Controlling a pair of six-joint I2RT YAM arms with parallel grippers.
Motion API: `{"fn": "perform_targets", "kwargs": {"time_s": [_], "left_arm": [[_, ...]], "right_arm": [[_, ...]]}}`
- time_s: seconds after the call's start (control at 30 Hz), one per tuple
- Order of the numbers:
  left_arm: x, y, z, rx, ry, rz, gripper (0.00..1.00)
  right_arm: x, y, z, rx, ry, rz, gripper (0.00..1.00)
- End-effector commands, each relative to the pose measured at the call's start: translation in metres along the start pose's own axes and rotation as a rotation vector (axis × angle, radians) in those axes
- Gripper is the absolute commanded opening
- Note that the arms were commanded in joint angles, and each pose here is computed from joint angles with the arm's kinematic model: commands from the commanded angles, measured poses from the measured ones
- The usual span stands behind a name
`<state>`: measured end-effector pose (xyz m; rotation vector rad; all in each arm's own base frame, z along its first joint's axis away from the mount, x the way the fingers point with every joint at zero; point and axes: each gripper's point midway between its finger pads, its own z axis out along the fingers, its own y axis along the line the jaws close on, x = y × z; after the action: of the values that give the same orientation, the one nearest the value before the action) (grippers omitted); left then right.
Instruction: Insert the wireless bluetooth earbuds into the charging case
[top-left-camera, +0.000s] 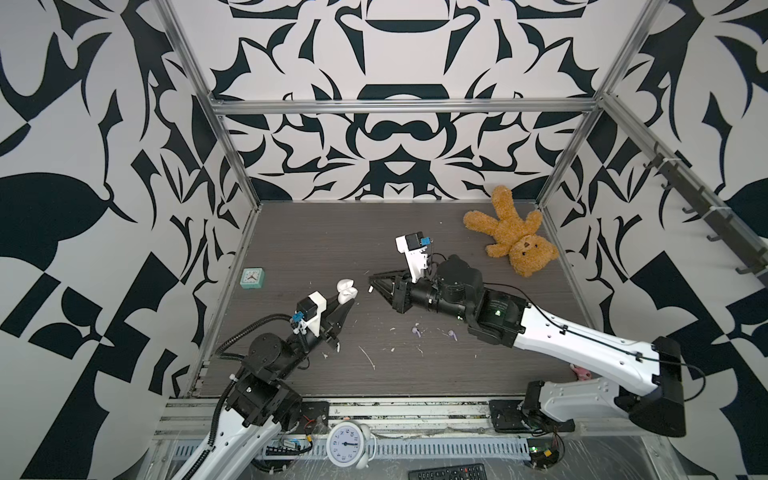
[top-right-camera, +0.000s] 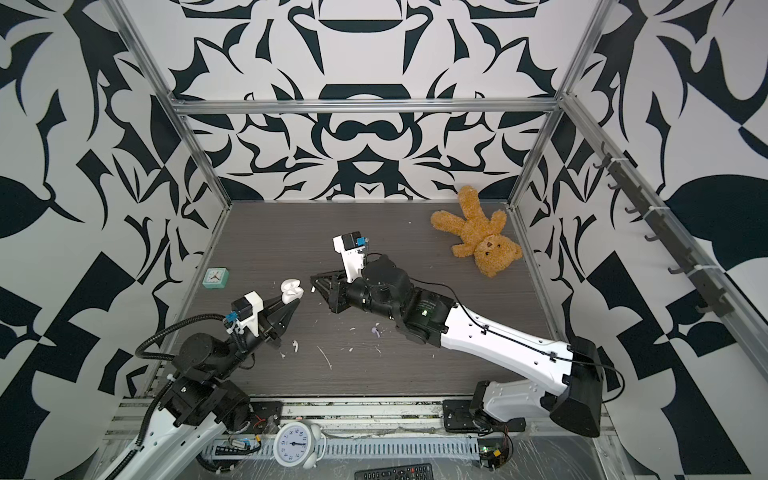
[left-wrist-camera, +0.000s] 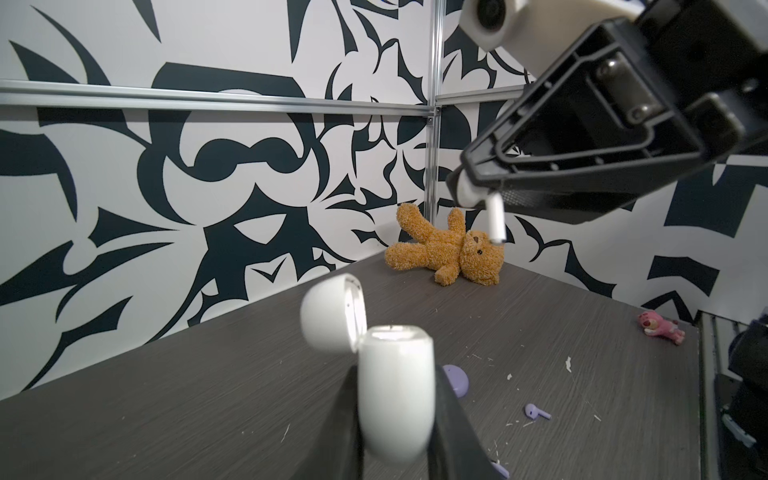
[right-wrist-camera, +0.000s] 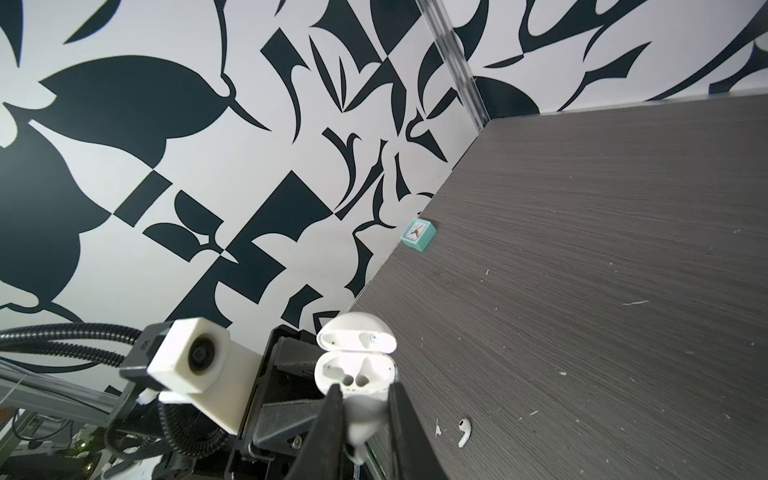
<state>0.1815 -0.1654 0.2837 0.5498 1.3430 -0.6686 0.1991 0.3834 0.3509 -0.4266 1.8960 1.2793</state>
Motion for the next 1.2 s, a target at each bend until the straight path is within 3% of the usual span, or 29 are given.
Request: {"fn": "perform_targets", "kwargs": {"time_s": [0.0, 0.2, 0.4, 0.5, 0.67, 0.9, 1.17], "left_arm": [[-0.031, 0.005, -0.001, -0.023, -0.096, -0.128, 0.00], [-0.025, 0.008, 0.006, -0.022, -0.166, -0.194, 0.00], [-0.007, 0.009, 0.016, -0.021, -0.155, -0.220, 0.00], [-0.001, 0.006, 0.020, -0.017, -0.142, -0.184, 0.00], [-0.006, -0.006, 0.015, -0.002, -0.239, -0.116, 0.00], [0.005, -0.038, 0.020, 0.055, -0.270, 0.078, 0.00], [0.012, -0.051, 0.029, 0.083, -0.311, 0.145, 0.00]], "right_arm": [[-0.025, 0.019, -0.012, -0.043, -0.083, -0.043, 0.21], [-0.030, 0.023, -0.014, -0.045, -0.087, -0.065, 0.21], [-0.032, 0.026, -0.013, -0.049, -0.080, -0.081, 0.21], [-0.030, 0.024, -0.011, -0.043, -0.078, -0.085, 0.20], [-0.030, 0.024, -0.009, -0.037, -0.069, -0.097, 0.20], [-0.034, 0.025, -0.010, -0.021, -0.064, -0.124, 0.19], [-0.030, 0.019, -0.018, 0.002, -0.063, -0.138, 0.19]]}}
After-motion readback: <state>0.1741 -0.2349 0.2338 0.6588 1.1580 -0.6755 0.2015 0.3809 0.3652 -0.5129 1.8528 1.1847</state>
